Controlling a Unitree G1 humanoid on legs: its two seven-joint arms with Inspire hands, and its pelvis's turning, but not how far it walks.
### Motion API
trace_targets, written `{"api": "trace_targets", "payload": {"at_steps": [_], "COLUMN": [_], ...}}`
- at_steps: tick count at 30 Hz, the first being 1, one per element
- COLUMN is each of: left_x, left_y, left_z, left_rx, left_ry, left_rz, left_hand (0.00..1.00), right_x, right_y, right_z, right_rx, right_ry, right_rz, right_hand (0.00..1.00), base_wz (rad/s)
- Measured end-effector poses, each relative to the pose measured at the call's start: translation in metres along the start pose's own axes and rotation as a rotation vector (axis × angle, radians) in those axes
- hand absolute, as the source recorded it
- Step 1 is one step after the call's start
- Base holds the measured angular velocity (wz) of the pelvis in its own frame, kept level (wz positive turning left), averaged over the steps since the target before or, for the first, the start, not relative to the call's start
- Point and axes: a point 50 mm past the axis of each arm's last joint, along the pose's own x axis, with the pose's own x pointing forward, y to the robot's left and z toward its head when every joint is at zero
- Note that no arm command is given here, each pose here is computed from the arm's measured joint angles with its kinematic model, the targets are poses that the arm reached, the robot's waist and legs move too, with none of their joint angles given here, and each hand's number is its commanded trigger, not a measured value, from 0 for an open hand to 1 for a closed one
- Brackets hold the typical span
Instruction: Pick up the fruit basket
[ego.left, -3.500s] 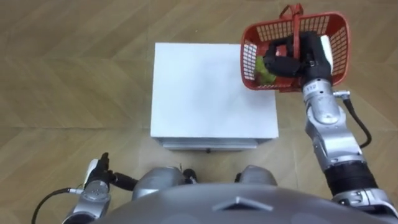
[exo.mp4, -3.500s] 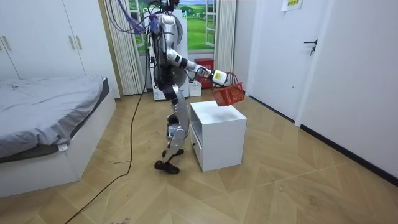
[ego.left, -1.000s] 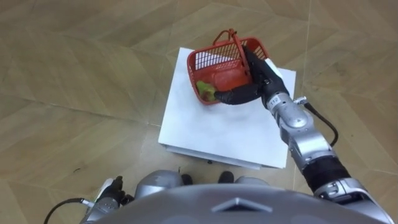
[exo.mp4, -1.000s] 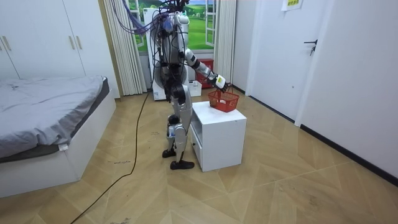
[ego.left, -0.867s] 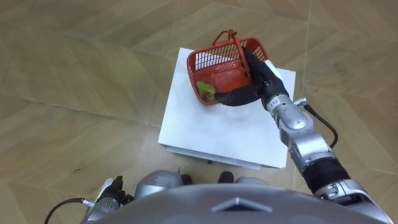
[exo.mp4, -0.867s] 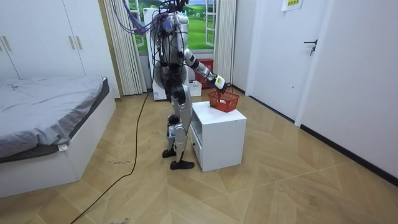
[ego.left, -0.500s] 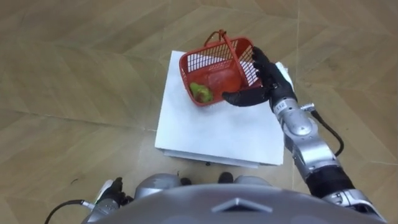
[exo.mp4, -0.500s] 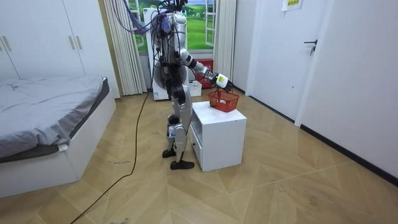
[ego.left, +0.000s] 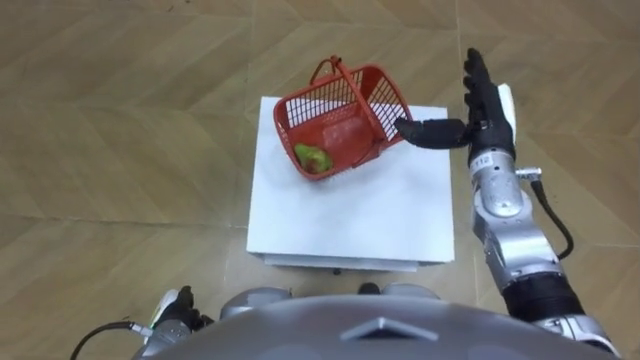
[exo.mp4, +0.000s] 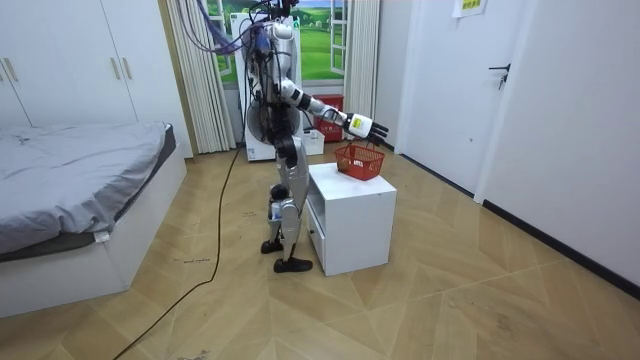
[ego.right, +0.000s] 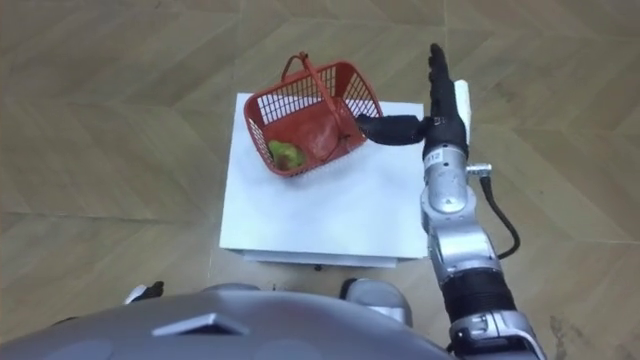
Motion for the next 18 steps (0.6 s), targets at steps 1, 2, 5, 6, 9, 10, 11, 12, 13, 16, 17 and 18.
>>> {"api": "trace_targets", "payload": {"at_steps": [1,2,5,6,9,10,11,12,13,16,17,18], "left_x": [0.0,0.0,0.0,0.0,0.001,0.001,0.001,0.001,0.001,0.001,0.001,0.0], "left_y": [0.0,0.001,0.004,0.005,0.008,0.008,0.01,0.011,0.013,0.015,0.014,0.013], "left_z": [0.0,0.001,0.002,0.003,0.006,0.006,0.004,0.003,0.0,-0.003,-0.005,-0.007], "left_rx": [-0.005,-0.008,-0.018,-0.024,-0.044,-0.054,-0.067,-0.074,-0.092,-0.112,-0.113,-0.113], "left_ry": [-0.001,-0.004,-0.01,-0.018,-0.034,-0.037,-0.035,-0.031,-0.019,-0.009,0.0,0.005], "left_rz": [0.002,0.005,0.011,0.016,0.025,0.029,0.039,0.045,0.057,0.066,0.063,0.061], "left_hand": [0.0,0.0,0.0,0.0,0.0,0.0,0.0,0.0,0.0,0.0,0.0,0.0], "right_x": [0.0,-0.002,-0.003,-0.005,-0.013,-0.018,-0.024,-0.026,-0.032,-0.055,-0.067,-0.074], "right_y": [-0.004,-0.009,-0.016,-0.018,-0.02,-0.022,-0.024,-0.025,-0.028,-0.041,-0.044,-0.046], "right_z": [-0.001,-0.002,-0.004,-0.009,-0.031,-0.043,-0.054,-0.06,-0.077,-0.123,-0.138,-0.144], "right_rx": [0.003,0.003,-0.004,-0.017,-0.069,-0.087,-0.1,-0.107,-0.124,-0.172,-0.18,-0.183], "right_ry": [0.003,0.003,0.007,0.016,0.091,0.134,0.178,0.203,0.274,0.497,0.581,0.619], "right_rz": [-0.018,-0.043,-0.077,-0.086,-0.09,-0.092,-0.097,-0.097,-0.102,-0.119,-0.121,-0.121], "right_hand": [0.0,0.0,0.0,0.0,0.0,0.0,0.0,0.0,0.0,0.0,0.0,0.0], "base_wz": [0.0,0.0,-0.03,-0.1,-0.11,-0.08,-0.1,-0.09,-0.06,0.0,-0.04,-0.03]}}
